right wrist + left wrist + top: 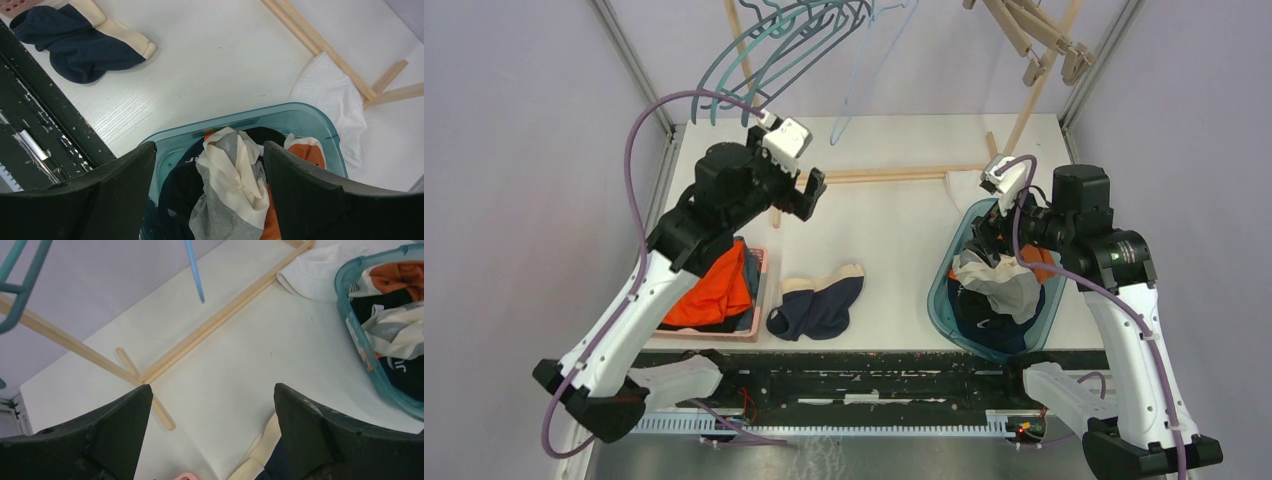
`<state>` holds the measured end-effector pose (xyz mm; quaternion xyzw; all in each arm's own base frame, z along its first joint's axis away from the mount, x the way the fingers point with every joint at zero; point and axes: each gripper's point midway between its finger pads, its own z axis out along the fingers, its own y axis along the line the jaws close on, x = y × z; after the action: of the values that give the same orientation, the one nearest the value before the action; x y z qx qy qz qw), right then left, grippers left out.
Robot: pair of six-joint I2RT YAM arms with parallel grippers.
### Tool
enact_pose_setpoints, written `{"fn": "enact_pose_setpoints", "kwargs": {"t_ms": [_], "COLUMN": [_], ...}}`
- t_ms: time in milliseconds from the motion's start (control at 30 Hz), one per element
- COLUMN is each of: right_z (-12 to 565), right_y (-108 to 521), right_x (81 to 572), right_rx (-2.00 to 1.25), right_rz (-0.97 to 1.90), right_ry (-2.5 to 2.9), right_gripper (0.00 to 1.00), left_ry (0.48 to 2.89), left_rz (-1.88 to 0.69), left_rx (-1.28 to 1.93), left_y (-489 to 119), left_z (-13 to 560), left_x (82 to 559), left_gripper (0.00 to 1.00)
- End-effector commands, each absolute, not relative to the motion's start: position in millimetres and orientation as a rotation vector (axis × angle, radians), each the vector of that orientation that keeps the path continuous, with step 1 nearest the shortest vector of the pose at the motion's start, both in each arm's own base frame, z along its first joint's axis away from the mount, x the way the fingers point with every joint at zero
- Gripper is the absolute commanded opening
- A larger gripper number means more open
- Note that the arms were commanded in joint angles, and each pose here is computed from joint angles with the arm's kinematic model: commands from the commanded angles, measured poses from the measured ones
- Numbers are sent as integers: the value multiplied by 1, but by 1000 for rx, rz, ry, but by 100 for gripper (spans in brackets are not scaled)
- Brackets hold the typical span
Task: Remove the underwear clipped to the hanger
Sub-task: Place the hanger at the clothesline, then pick up the underwear from the center of the board.
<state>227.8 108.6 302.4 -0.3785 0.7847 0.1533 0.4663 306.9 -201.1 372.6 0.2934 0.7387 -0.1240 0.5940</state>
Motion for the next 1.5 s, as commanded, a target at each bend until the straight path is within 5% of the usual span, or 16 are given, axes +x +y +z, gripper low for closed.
{"fn": "enact_pose_setpoints", "kwargs": {"t_ms": [0, 600, 1033, 1200, 1467], "right_z": [302, 247, 226, 225, 225], "right_y": [119, 131, 131, 131, 132], "right_x": [224, 216, 216, 216, 216], "right_rx": [-988, -992, -996, -999, -1002], "right_rz": [442, 570, 591, 589, 598], "right_ry": [1884, 1915, 1964, 1963, 1960], "right_gripper": [87, 88, 88, 88, 88], "left_ry": [1633, 1812, 1988, 2022, 2017], "left_rz": [-221, -285, -312, -262, -284], "left_rx": [819, 1559, 1719, 1756, 1719], "left_y": [-185, -171, -165, -165, -174], "left_z": [364, 142, 50, 30, 41], "left_x": [283, 203, 176, 174, 174], "left_gripper": [97, 96, 95, 75, 17]}}
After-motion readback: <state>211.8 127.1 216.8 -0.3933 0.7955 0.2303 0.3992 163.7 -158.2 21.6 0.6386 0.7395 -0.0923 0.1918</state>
